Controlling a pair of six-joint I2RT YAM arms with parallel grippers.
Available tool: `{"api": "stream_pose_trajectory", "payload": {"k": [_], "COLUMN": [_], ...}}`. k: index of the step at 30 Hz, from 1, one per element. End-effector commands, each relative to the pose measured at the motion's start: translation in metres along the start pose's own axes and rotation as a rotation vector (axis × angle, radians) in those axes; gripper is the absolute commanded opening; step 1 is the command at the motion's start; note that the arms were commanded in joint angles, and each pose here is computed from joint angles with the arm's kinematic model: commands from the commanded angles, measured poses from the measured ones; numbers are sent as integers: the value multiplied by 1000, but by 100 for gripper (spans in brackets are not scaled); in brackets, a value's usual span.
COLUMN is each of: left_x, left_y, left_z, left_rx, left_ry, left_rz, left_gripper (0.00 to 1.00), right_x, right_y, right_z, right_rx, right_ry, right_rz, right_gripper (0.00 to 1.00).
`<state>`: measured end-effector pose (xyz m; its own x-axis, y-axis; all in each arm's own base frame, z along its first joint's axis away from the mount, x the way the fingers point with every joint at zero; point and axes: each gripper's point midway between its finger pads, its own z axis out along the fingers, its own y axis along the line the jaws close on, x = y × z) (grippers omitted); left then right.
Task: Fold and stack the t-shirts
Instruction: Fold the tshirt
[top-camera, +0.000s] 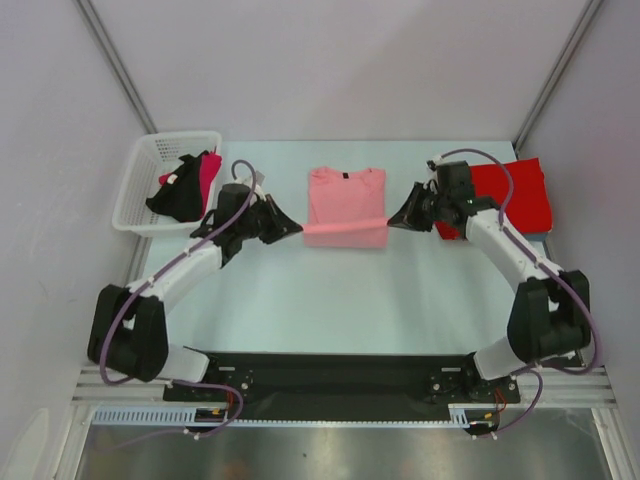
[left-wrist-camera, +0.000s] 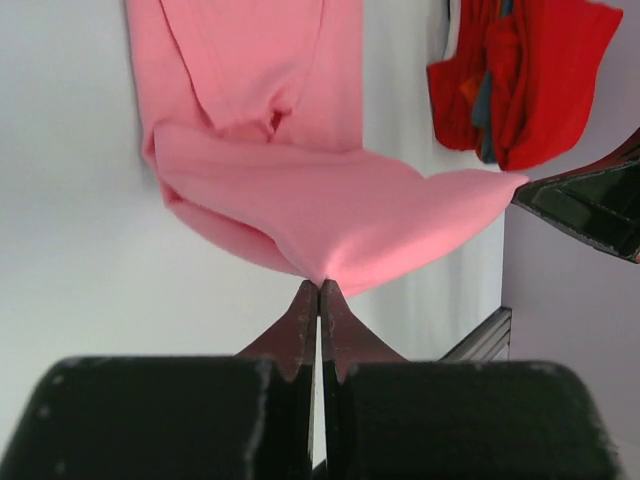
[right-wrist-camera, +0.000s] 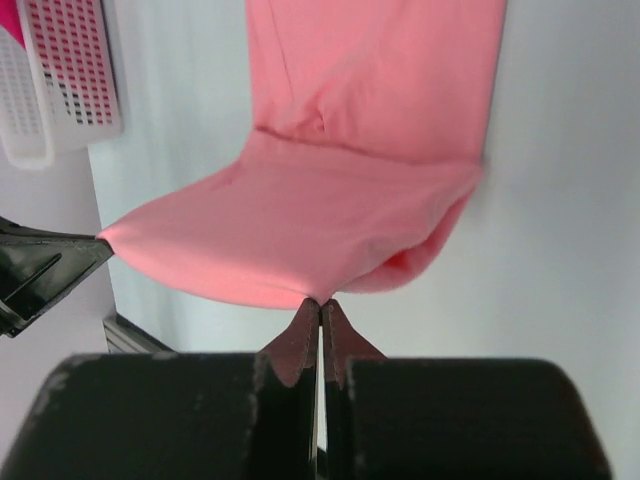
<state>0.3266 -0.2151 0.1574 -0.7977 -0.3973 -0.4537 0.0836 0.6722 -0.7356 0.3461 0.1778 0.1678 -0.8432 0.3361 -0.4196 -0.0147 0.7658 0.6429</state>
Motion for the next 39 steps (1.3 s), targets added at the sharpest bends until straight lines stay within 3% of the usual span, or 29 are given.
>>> {"api": "stream_pose_trajectory", "payload": {"k": [1, 12, 25, 27, 28, 30, 31, 32, 33, 34, 35, 36, 39], "left_x": [-38, -113, -176, -195, -189, -204, -202, -208, -213, -213, -215, -216, -218], "left_y": [2, 3, 21, 9, 25, 19, 28, 25, 23, 25, 34, 36, 45], "left_z": [13, 76, 146, 154, 172, 179, 190, 193, 197, 201, 207, 207, 200], "left_rx": [-16, -9, 20, 69, 60, 93, 88, 102, 124, 128, 119, 124, 85], "left_ry": [-38, -56, -68, -87, -56, -76, -67, -78, -93, -95, -99, -103, -126], "left_rz": [6, -59, -139, -141, -167, -161, -170, -164, -145, -139, -144, -141, -103], "left_gripper": [0, 0, 0, 0, 0, 7, 13, 24, 47, 57, 67, 77, 78], "right_x": [-34, -126, -184, -191, -196, -198, -203, -207, -208, -212, -214, -209, -210], "right_y": [-2, 5, -26, -31, -30, -39, -39, -45, -48, -54, -57, -63, -54], "right_z": [15, 68, 127, 138, 140, 152, 157, 159, 164, 168, 168, 170, 162], "right_rx": [1, -42, -61, -68, -91, -98, -119, -121, -122, -106, -91, -69, -85], "right_ry": [-19, -54, -53, -52, -60, -62, -79, -91, -96, -122, -136, -136, -175], "right_rz": [3, 56, 151, 164, 169, 186, 179, 204, 209, 211, 195, 188, 99], "right_gripper": [0, 0, 0, 0, 0, 0, 3, 13, 61, 93, 99, 100, 97]}}
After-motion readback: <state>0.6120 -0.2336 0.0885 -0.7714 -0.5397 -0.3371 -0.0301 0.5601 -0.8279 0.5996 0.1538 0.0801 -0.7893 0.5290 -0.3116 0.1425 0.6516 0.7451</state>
